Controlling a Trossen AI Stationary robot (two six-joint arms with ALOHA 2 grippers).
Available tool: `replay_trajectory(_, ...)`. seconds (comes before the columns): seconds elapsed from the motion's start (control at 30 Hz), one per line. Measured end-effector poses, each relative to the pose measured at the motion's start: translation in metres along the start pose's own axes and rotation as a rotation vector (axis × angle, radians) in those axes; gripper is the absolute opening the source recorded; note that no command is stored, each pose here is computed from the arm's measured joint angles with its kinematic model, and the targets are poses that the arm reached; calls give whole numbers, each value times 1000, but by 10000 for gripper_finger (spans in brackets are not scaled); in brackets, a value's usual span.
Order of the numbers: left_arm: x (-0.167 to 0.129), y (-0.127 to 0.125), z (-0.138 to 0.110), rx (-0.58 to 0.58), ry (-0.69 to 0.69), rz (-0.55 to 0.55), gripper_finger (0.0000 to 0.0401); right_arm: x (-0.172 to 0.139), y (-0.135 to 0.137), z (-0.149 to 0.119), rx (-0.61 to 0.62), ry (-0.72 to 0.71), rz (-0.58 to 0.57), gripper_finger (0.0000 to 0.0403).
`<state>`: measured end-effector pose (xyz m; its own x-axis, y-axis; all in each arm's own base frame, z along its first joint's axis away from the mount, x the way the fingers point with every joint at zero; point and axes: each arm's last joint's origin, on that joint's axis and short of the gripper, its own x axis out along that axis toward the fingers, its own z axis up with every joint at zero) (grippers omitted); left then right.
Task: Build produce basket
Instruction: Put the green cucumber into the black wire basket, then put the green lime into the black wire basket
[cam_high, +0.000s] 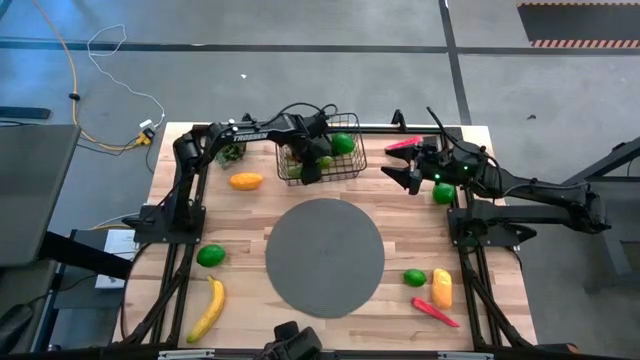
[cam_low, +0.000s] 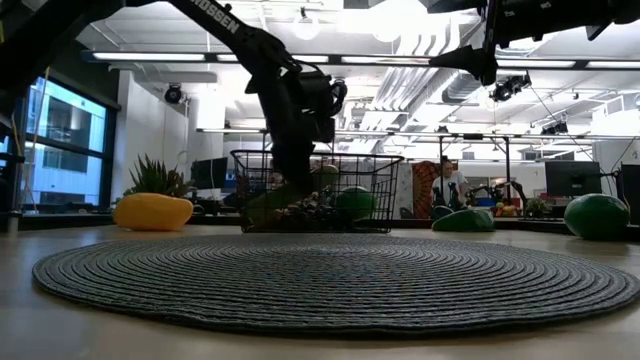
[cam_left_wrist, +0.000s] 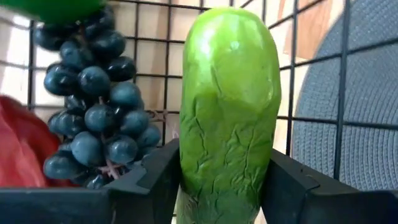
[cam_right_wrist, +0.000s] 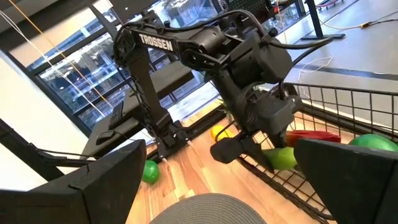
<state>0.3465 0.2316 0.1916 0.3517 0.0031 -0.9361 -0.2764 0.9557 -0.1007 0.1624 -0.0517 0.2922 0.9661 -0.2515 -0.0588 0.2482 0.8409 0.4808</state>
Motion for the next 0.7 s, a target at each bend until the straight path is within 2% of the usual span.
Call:
replay_trajectory(0.13, 1, -6, 2, 22, 3, -2, 199, 0, 0, 0, 0, 0, 0, 389)
replay_trajectory(0.43, -3, -6, 4, -46, -3, 4, 244, 0, 0, 0, 19, 6, 8, 389)
replay_trajectory(0.7, -53, 4, 30, -84, -86, 17, 248, 0, 1, 1, 15, -4, 24, 389)
